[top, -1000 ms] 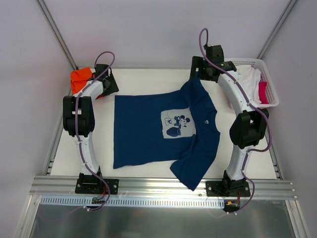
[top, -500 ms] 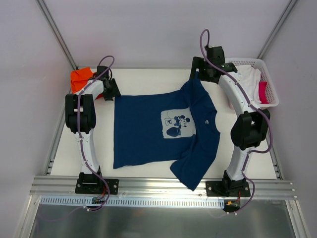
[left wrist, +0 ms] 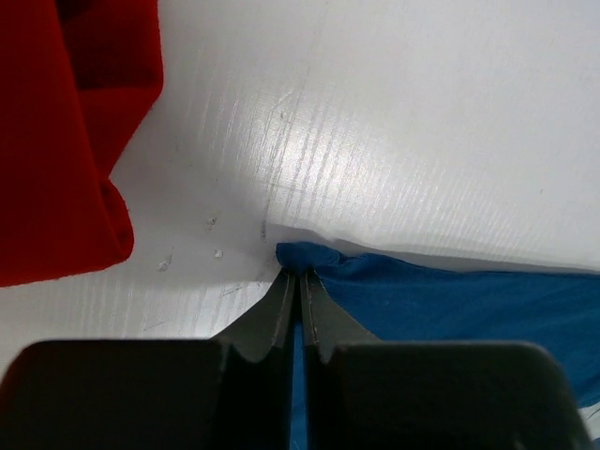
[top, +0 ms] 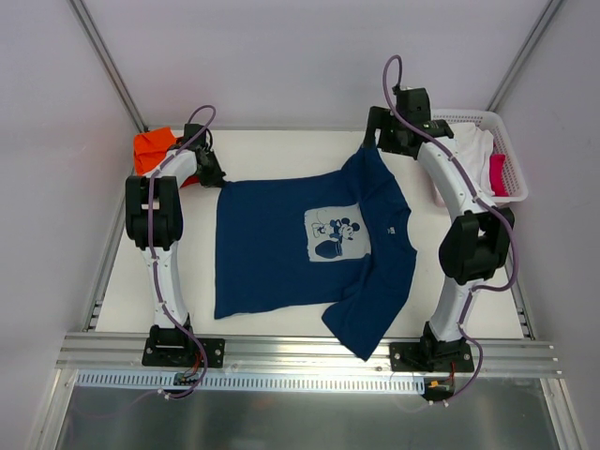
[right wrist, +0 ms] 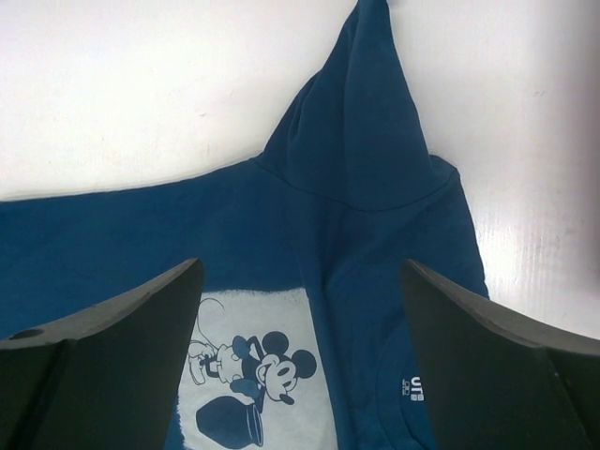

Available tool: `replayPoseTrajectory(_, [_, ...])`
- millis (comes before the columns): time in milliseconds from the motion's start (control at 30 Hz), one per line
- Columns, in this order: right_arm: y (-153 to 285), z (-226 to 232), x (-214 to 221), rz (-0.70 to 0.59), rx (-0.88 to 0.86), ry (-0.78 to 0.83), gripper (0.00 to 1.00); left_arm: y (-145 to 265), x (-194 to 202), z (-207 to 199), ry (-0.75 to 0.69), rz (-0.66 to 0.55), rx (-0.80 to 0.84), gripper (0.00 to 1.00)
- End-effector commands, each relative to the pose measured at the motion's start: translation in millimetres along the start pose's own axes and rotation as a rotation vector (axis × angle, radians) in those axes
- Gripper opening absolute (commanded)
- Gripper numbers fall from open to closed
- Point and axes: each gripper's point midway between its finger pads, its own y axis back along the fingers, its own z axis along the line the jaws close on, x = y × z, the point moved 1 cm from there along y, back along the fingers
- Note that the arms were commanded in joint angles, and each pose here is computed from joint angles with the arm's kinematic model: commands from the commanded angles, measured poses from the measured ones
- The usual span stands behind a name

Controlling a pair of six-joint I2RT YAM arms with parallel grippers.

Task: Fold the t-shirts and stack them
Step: Grap the side of the flattened tshirt furthest away from the robot with both arms

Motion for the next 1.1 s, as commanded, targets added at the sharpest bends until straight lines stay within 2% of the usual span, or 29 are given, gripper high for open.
replayPoseTrajectory(0, [-16,-4,-17,-0.029,-0.035,-0.009,0.89,2,-3,-6,0.009,0.007,0.018,0.00])
replayPoseTrajectory(133, [-51,-11,-28,-0.027,-0.063,-0.034,0.89,2,-4,-6,0.009,0.006,0.019,0.00])
replayPoseTrajectory(200, [-61,-11,-45,-0.060,-0.106,-0.052,0.84,2,-3,-6,0.010,0.007,0.018,0.00])
replayPoseTrajectory(233, [-78,-13,-39,-0.040,-0.117,-0.066,0.81,2,-3,-6,0.010,0.007,0.018,0.00])
replayPoseTrajectory(467, [-129,-27,-57,-0.111,-0.214,-0.162,0.60,0,-2,-6,0.015,0.013,0.023,0.00])
replayPoseTrajectory(667, [-157,-36,-65,-0.172,-0.267,-0.196,0.54,0,-2,-7,0.014,0.014,0.026,0.00])
replayPoseTrajectory(1067, [-200,-37,-61,-0.231,-0.365,-0.272,0.53,0,-3,-8,0.010,0.014,0.033,0.00])
